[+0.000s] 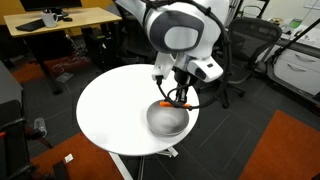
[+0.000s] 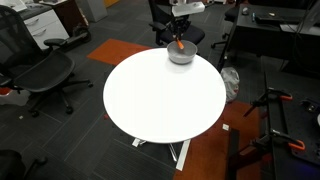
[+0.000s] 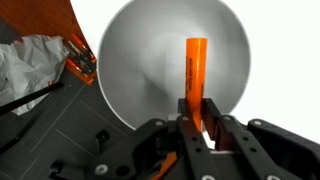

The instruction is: Remove the orange marker from the bowl

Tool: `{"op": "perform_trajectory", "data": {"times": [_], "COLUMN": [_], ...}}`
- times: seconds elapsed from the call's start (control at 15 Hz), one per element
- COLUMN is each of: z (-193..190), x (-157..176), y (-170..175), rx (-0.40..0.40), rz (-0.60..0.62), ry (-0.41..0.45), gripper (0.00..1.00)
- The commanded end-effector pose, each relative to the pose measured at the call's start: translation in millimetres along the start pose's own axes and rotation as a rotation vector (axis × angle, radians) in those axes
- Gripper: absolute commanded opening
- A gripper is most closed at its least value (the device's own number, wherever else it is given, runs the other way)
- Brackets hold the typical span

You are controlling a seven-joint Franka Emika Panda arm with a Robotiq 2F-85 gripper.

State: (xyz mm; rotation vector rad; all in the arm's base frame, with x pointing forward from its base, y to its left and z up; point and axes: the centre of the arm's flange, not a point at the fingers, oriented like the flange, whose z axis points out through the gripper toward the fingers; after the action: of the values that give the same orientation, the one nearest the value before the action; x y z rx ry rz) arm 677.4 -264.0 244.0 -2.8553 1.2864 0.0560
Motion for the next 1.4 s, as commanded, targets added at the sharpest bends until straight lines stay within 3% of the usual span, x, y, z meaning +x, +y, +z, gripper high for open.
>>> {"op": "perform_trajectory", "data": {"times": [0.0,0.27,0.73,1.07,1.33], "z": [-59.8,-78.8,-38.9,-16.9,4.6], "x": [-48.2,-84.1,-155.8,-194.3,-209.5], "y": [-4.1,-39.3,-119.4,-159.0,-182.6], "rx": [0.035,0.028,-0.032,-0.041,-0.074], "rz": [-0.095,-0.263,-0.529,-0.568,-0.511], "ry": [0.060,0.033,-0.088,-0.119,-0.120], "gripper": [0.05,0.05,0.05,0.05,0.05]}}
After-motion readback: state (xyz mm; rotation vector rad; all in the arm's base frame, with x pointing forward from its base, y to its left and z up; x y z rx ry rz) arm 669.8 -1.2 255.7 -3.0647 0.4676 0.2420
